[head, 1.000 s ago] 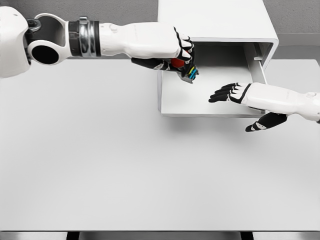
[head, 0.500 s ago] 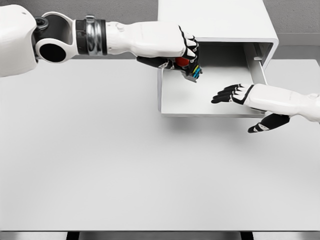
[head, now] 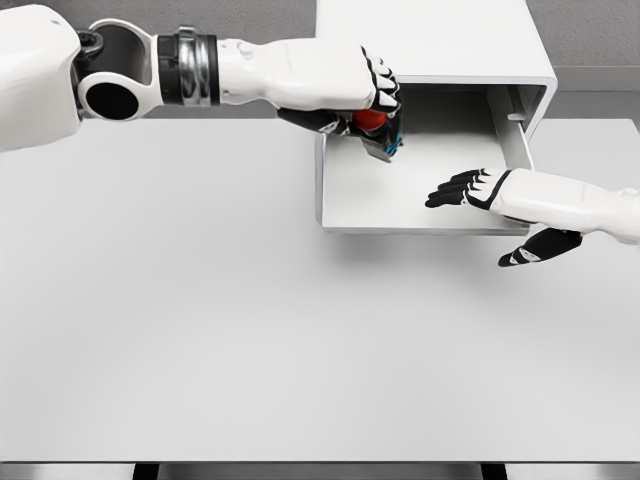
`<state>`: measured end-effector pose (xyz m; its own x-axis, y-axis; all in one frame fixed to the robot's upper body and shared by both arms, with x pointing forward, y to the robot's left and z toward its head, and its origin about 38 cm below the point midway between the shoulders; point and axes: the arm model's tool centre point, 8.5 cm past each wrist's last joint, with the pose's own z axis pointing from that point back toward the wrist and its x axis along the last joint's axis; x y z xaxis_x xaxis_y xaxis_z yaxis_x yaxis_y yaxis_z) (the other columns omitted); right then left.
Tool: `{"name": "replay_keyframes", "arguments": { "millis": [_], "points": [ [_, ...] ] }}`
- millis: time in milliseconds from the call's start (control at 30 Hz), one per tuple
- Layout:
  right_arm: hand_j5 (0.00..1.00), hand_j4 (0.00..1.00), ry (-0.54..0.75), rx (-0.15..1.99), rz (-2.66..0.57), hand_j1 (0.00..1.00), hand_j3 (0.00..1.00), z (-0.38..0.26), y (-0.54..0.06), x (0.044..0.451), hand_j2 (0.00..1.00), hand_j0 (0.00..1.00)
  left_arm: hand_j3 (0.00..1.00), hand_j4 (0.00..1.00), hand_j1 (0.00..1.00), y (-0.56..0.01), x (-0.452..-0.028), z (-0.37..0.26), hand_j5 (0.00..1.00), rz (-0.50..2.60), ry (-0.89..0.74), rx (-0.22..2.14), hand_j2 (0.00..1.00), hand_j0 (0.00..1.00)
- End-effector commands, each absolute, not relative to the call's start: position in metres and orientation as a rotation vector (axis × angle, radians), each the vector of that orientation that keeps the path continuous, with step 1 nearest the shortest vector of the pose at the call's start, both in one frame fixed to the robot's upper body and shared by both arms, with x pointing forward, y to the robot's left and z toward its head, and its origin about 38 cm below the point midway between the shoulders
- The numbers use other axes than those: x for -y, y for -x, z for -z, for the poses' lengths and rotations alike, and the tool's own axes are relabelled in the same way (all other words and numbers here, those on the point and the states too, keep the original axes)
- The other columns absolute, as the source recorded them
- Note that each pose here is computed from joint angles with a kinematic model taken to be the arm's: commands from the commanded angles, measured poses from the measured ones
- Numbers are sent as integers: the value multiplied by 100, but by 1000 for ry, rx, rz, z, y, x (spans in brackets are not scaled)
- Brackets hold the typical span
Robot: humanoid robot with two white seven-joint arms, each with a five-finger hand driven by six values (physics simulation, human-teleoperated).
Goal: Slide open multi-storey tabletop storage cabinets and put open load switch and slide close multi-storey tabletop storage cabinets
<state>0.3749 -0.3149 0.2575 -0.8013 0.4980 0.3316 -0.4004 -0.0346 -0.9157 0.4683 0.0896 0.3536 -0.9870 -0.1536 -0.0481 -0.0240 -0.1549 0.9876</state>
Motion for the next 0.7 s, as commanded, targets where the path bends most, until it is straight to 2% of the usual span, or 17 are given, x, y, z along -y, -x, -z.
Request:
{"name": "replay_keyframes", "arguments": {
  "millis": [0,233,667],
  "points": [
    [100,100,103,1640,-1886,100,100,-258,-375,315,100,100,81,81,81,-468,-87,-355,81,2311,-206,1993,81,81],
    [100,100,102,1632,-1884,100,100,-256,-374,317,100,100,99,99,99,-465,-81,-349,99,2290,-165,2011,99,99],
    [100,100,89,1617,-1885,100,100,-251,-372,317,100,100,100,100,100,-452,-82,-332,100,2299,-89,2001,100,100]
  ]
}}
